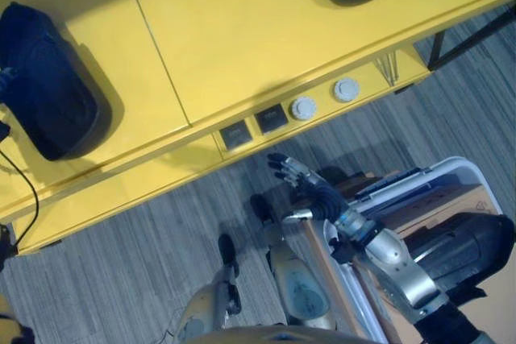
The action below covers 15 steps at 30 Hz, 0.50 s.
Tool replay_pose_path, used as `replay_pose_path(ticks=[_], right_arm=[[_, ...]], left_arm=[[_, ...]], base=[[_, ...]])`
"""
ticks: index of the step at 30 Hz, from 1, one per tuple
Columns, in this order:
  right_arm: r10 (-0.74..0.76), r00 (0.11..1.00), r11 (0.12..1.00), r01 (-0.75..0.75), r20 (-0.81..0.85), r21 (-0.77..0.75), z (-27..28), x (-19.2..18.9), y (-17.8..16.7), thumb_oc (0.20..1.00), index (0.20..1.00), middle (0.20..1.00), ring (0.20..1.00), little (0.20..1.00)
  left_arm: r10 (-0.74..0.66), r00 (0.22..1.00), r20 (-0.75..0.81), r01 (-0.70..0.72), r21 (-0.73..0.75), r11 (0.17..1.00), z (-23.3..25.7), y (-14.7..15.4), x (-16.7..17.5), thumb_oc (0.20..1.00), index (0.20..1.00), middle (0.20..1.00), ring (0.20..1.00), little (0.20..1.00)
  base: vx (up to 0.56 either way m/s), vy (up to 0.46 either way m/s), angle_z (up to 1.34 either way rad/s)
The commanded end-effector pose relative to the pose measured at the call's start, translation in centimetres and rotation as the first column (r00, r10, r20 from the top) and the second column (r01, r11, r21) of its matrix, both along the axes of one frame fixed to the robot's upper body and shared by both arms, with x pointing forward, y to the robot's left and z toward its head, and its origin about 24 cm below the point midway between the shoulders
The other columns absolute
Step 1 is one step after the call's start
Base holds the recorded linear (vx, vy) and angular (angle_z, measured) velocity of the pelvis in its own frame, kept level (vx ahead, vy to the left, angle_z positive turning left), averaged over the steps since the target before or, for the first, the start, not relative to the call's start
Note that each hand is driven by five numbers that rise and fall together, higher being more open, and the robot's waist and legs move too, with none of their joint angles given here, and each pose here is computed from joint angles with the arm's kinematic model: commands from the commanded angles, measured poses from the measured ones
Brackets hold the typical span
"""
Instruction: Move parts from the plastic box to the shelf.
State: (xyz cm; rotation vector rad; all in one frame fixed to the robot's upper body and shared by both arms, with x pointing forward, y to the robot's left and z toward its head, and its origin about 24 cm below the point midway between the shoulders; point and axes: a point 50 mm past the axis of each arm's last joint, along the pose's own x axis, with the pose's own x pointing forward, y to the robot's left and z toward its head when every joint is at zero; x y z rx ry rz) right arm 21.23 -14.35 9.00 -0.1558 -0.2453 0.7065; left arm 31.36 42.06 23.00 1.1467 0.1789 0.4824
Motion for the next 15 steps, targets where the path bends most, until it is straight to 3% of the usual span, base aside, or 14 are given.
replay_pose_path(ticks=[1,10,15], right_arm=[[-0.002,0.998,0.999,-0.001,0.057,0.046,0.3,-0.3,0.2,1.000,1.000,1.000,1.000,1.000],[-0.034,0.998,0.998,0.032,0.045,0.051,0.0,-0.6,-0.7,1.000,1.000,1.000,1.000,1.000],[-0.056,0.998,0.998,0.055,0.021,0.042,-0.4,-1.1,-1.5,1.000,1.000,1.000,1.000,1.000]], left_arm=[[0.067,0.996,0.064,-0.075,0.134,0.988,2.7,0.6,-0.5,1.000,1.000,1.000,1.000,1.000],[0.128,0.975,0.179,-0.172,0.259,0.951,3.3,0.9,-0.9,1.000,1.000,1.000,1.000,1.000],[0.128,0.959,0.253,-0.188,0.228,0.955,2.6,0.8,-1.1,1.000,1.000,1.000,1.000,1.000]], base=[[0.00,0.000,0.00],[0.01,0.007,-0.01],[0.04,0.021,-0.03]])
